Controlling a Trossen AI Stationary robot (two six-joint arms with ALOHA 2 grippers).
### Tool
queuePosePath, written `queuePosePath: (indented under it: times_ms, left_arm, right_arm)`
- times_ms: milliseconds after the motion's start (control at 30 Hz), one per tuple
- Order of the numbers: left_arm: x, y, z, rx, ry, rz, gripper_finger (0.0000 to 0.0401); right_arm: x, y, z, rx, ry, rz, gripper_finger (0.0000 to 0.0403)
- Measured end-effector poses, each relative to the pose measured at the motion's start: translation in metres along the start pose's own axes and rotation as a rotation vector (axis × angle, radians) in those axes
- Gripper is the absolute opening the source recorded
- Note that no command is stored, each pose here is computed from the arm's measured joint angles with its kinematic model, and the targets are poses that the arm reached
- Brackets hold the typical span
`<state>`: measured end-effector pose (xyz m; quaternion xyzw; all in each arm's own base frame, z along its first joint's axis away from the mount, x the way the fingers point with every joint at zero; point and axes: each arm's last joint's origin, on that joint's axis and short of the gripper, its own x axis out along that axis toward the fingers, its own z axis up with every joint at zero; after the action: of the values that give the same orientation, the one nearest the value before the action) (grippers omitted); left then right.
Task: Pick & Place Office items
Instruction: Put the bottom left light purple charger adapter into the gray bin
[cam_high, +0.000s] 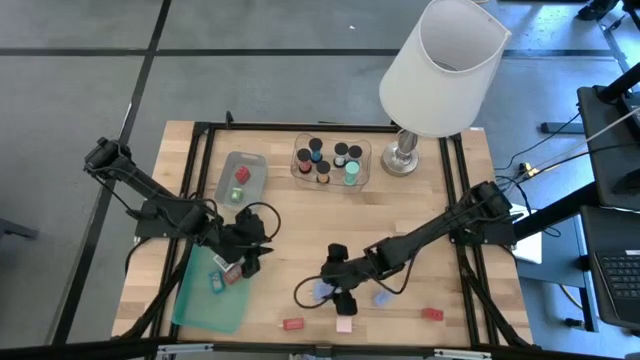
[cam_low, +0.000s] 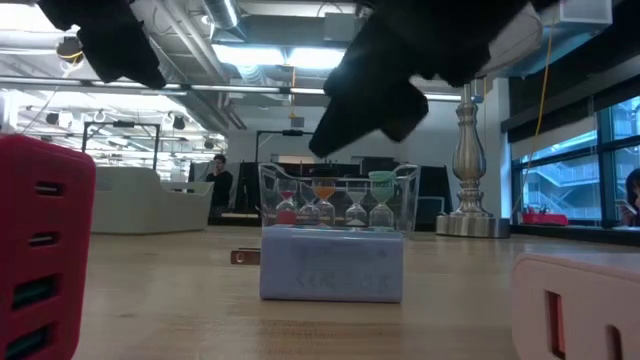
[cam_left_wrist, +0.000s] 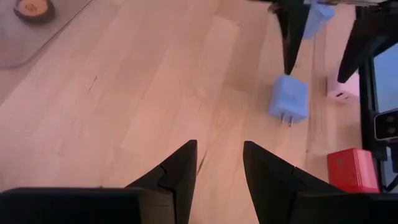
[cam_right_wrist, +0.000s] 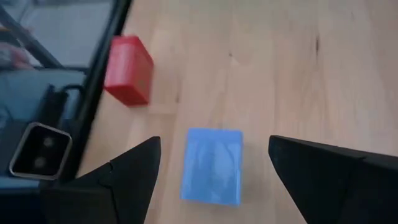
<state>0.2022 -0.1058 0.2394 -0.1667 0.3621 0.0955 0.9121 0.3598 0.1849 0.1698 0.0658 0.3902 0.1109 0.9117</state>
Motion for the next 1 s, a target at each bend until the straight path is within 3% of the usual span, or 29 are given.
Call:
queuePosePath:
  times_ms: [167, 367, 667, 1000]
  left_arm:
    - [0.0, 0.0, 0.0, 0.033, -0.001, -0.001, 0.0128]
    - [0.0, 0.0, 0.0, 0.07, 0.0, 0.0, 0.0128]
    - [0.0, 0.004, -0.004, 0.093, 0.036, 0.034, 0.0128]
    - [0.0, 0.005, -0.005, 0.099, 0.045, 0.044, 0.0128]
  right_arm:
    - [0.005, -0.004, -0.012, -0.047, -0.088, 0.032, 0.0302]
    - [0.019, -0.009, -0.027, -0.199, -0.049, -0.008, 0.0302]
    - [0.044, -0.01, -0.039, -0.2, -0.074, 0.016, 0.0302]
    - [0.046, -0.025, -0.045, -0.212, 0.024, -0.032, 0.0296]
